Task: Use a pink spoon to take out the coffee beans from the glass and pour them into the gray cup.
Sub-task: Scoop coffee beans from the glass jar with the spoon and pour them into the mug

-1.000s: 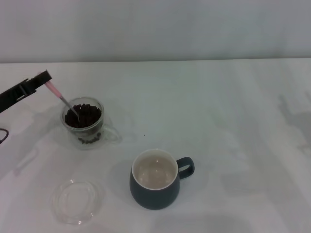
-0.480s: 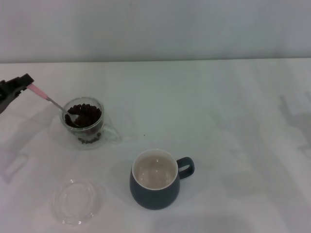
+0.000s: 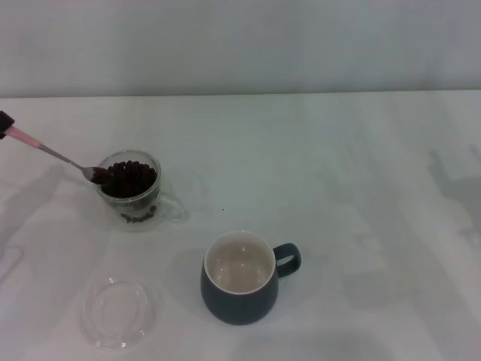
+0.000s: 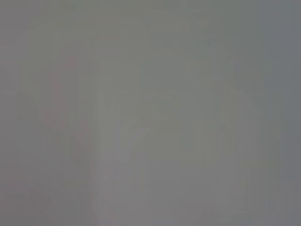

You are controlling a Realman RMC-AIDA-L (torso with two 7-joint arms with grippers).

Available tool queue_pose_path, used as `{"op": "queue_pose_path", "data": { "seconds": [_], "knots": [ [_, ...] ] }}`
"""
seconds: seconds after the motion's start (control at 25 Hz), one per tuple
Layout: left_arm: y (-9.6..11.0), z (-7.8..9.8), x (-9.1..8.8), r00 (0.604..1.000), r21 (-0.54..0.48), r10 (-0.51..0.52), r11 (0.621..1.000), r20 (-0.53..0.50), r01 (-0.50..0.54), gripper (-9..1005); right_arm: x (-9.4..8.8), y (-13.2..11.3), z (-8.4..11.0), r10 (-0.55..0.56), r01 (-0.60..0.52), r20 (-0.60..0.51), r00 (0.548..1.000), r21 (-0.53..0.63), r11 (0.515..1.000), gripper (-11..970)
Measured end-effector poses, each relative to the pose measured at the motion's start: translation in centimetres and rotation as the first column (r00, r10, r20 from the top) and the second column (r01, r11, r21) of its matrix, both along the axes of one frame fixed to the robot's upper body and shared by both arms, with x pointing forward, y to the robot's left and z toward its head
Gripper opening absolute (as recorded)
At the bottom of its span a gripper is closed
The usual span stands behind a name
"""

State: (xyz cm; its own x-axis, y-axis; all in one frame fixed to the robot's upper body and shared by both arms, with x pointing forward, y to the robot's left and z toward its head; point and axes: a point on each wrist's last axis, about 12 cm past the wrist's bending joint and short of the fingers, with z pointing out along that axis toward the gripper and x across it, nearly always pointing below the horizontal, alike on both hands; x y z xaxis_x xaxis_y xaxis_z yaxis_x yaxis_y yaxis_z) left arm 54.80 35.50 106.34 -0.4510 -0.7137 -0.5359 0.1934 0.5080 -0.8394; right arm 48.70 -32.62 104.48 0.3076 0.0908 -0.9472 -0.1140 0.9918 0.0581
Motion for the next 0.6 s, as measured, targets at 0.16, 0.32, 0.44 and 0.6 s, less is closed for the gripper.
{"op": "queue_pose_path", "data": {
  "seconds": [0.16,0.32,0.44,0.6],
  "knots": [
    [0.3,0.1,-0.5,1.0,-0.03,0.011,0.999,0.022,-0.011,135,0.0,0.1,0.0,0.003,-0.003,0.0,1.0,0.006,1.0,792],
    [0.1,0.4,-0.9,0.999,-0.054,-0.009,0.998,0.048,0.011,135,0.0,0.2,0.0,0.006,-0.006,0.001,1.0,0.006,1.0,794],
    [-0.4,0.5,-1.1,0.997,-0.072,-0.034,0.997,0.063,0.038,135,0.1,0.3,0.1,0.011,-0.011,0.004,1.0,0.008,1.0,794],
    [-1.2,0.5,-1.3,0.994,-0.104,-0.071,0.991,0.078,0.079,135,0.3,0.5,0.1,0.016,-0.016,0.006,1.0,0.01,1.0,794]
  ]
}}
